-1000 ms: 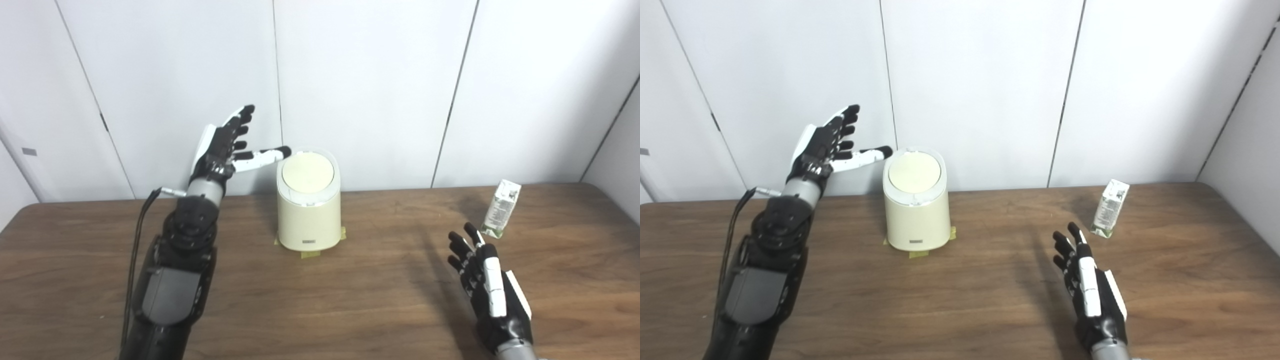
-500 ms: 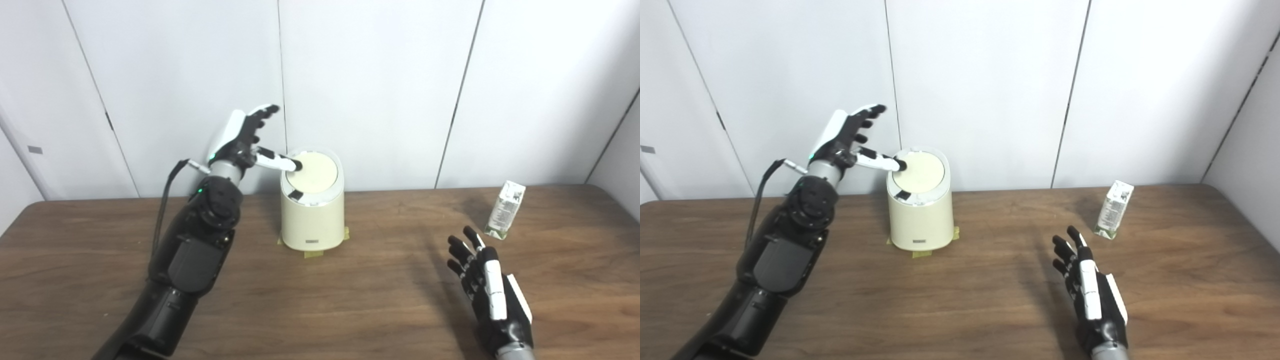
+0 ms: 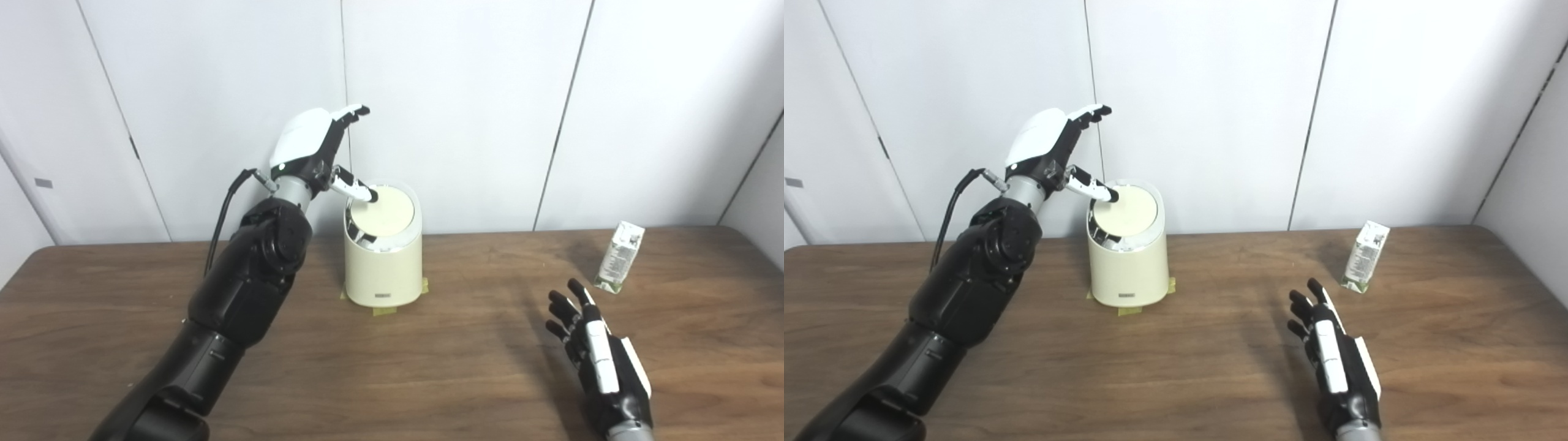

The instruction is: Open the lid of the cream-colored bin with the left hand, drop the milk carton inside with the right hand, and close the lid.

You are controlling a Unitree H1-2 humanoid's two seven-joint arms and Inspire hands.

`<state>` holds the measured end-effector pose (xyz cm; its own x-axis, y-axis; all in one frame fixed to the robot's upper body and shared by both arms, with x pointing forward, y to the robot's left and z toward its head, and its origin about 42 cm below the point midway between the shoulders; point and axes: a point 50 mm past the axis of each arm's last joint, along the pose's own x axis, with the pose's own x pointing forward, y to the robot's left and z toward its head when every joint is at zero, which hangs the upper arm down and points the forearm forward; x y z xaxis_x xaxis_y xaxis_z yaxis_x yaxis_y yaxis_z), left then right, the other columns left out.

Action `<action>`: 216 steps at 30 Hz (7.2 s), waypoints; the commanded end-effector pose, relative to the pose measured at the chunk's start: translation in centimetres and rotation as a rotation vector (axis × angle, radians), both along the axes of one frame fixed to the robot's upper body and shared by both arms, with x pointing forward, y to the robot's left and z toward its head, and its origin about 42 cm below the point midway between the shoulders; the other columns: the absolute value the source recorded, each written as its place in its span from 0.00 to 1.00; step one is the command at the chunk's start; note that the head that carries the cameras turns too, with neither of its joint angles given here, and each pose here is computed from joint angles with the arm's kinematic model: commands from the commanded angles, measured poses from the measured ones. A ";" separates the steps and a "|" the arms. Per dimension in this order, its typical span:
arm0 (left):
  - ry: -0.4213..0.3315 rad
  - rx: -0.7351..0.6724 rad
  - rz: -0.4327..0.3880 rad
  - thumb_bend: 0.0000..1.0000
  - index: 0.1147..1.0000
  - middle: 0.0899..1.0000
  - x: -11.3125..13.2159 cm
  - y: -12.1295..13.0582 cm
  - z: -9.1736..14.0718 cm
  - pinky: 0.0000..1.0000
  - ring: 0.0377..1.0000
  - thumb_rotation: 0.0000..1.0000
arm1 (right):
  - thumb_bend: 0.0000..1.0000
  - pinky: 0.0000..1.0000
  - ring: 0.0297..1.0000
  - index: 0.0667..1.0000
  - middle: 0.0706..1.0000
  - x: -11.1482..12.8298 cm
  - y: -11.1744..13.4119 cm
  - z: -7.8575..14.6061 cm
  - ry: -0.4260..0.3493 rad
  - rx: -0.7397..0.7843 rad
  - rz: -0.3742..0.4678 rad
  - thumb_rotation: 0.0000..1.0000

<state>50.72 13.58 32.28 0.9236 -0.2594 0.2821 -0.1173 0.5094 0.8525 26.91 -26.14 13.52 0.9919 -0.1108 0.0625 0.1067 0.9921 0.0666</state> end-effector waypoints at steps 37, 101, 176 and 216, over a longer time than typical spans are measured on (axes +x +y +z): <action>-0.146 0.281 -0.106 1.00 0.90 0.88 0.0 -3.6 4.0 0.83 0.89 0.05 | 0.62 0.84 0.89 0.93 0.86 0.7 0.7 2.3 -0.051 0.034 -0.001 0.71; -0.083 0.542 -0.102 0.99 0.91 0.87 0.0 -3.1 0.0 0.90 0.88 0.06 | 0.61 0.84 0.90 0.94 0.87 0.7 0.8 2.5 -0.057 0.041 0.001 0.69; 0.099 -0.557 -0.061 0.54 0.95 0.97 -5.1 4.3 -1.7 0.91 0.95 1.00 | 0.65 0.81 0.89 0.92 0.85 0.8 0.8 2.8 -0.059 0.052 0.004 0.66; 0.266 -1.033 0.058 0.53 1.00 0.97 -16.1 12.0 -13.2 0.99 0.97 1.00 | 0.63 0.74 0.80 0.85 0.81 1.3 -4.1 9.9 -0.144 -0.477 -0.290 0.40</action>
